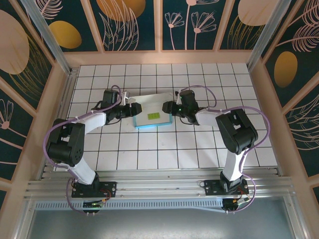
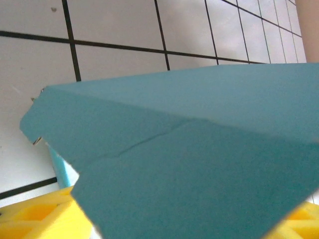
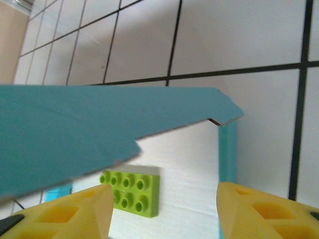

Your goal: Fold the paper box

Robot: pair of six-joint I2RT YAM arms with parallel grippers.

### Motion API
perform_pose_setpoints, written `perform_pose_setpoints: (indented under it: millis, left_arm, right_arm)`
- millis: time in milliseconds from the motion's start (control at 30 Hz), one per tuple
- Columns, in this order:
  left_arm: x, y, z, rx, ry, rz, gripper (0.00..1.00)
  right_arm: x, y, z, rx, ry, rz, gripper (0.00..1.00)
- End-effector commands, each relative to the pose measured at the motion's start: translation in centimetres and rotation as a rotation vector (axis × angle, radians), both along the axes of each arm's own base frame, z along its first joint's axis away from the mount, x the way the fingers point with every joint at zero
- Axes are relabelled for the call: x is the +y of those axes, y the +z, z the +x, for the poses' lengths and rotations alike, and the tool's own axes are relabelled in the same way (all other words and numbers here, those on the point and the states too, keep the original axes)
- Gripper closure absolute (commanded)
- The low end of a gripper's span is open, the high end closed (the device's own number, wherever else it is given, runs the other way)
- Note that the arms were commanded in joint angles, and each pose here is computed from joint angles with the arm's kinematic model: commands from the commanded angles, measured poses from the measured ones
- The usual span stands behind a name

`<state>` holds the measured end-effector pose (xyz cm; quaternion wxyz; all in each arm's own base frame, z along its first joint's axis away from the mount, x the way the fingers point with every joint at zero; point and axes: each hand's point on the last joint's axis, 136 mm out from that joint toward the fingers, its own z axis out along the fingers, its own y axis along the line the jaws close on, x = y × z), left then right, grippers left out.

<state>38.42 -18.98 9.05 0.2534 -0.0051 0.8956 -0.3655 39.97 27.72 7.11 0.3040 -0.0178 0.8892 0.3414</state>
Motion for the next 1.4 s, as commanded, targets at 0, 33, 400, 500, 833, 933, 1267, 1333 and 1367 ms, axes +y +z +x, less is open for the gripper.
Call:
perform_pose_setpoints:
  millis: [0, 33, 400, 500, 833, 933, 1267, 1333, 1367]
  left_arm:
    - [0.1, 2.2, -0.1, -0.080, -0.003, 0.008, 0.30]
    - [0.3, 2.6, -0.3, -0.095, 0.006, 0.017, 0.30]
    - [3.8, 9.5, -0.1, -0.367, 0.123, 0.157, 0.30]
    - [4.5, 9.7, 1.6, -0.380, 0.099, 0.287, 0.29]
    - [2.0, 8.9, 5.1, -0.293, -0.042, 0.298, 0.27]
    - [2.0, 8.2, 5.7, -0.276, -0.051, 0.312, 0.28]
    - [0.6, 7.0, 5.3, -0.204, -0.071, 0.218, 0.37]
    - [0.5, 7.1, 5.1, -0.204, -0.074, 0.205, 0.38]
    - [0.4, 6.9, 5.0, -0.200, -0.077, 0.201, 0.39]
  right_arm:
    - [-0.7, 2.4, -0.3, -0.094, -0.009, -0.026, 0.42]
    - [-1.0, 3.1, -0.4, -0.116, -0.010, -0.034, 0.41]
    - [-2.3, 9.4, 0.2, -0.330, 0.145, -0.055, 0.15]
    - [-1.5, 9.8, 1.3, -0.341, 0.248, -0.097, 0.11]
    - [0.3, 9.7, 5.1, -0.265, 0.347, -0.131, 0.22]
    - [0.7, 9.7, 5.4, -0.258, 0.356, -0.116, 0.31]
    - [0.9, 9.4, 5.3, -0.204, 0.276, -0.091, 0.40]
    - [0.9, 9.6, 5.3, -0.211, 0.252, -0.096, 0.40]
    - [0.9, 9.6, 5.3, -0.213, 0.247, -0.098, 0.41]
